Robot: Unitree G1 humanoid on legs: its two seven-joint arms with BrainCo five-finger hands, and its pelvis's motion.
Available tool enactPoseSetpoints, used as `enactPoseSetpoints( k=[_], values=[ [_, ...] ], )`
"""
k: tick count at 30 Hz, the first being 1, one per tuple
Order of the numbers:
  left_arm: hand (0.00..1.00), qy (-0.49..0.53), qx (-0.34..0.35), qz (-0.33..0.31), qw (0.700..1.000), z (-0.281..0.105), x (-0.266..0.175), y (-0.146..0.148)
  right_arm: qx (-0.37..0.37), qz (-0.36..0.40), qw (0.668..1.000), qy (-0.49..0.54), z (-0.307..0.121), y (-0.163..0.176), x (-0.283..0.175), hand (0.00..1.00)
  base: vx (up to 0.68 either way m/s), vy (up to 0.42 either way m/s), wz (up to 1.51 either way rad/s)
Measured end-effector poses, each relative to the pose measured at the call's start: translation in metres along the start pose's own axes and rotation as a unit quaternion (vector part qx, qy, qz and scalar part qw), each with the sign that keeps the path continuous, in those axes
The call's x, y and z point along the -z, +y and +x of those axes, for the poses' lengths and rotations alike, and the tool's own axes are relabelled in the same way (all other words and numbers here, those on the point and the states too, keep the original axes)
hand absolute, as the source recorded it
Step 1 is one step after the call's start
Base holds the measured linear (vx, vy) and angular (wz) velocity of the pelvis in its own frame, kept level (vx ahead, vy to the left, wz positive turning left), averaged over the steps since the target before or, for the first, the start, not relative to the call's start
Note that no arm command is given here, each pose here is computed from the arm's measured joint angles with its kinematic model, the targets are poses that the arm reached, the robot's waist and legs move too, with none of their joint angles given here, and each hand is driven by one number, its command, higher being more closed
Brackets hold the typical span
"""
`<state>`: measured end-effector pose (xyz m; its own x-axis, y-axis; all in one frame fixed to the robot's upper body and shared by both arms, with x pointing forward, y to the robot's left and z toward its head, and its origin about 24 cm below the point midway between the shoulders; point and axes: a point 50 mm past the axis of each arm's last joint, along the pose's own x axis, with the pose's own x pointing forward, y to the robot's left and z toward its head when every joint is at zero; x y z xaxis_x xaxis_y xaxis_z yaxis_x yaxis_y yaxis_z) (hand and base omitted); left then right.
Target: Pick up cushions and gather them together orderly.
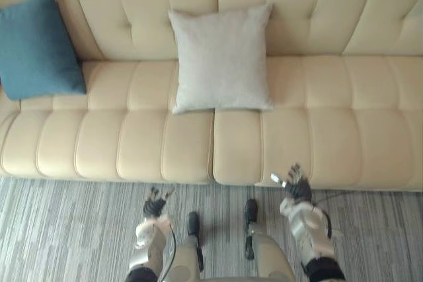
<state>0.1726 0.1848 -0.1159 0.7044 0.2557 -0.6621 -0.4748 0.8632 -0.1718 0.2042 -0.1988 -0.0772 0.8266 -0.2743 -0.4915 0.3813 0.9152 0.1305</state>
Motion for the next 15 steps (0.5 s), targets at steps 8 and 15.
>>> enactPoseSetpoints(
  k=[8,15],
  values=[
    [0.0,0.122,-0.047,0.036,0.991,-0.018,0.057,0.034,0.031,-0.067,0.992,0.104,-0.019,-0.027,0.053,0.0,0.06,0.029,-0.25],
    [0.0,0.129,-0.081,0.022,0.988,-0.02,0.06,0.046,0.039,-0.086,0.982,0.162,-0.026,-0.033,0.076,0.0,0.02,0.062,-0.26]
  ],
)
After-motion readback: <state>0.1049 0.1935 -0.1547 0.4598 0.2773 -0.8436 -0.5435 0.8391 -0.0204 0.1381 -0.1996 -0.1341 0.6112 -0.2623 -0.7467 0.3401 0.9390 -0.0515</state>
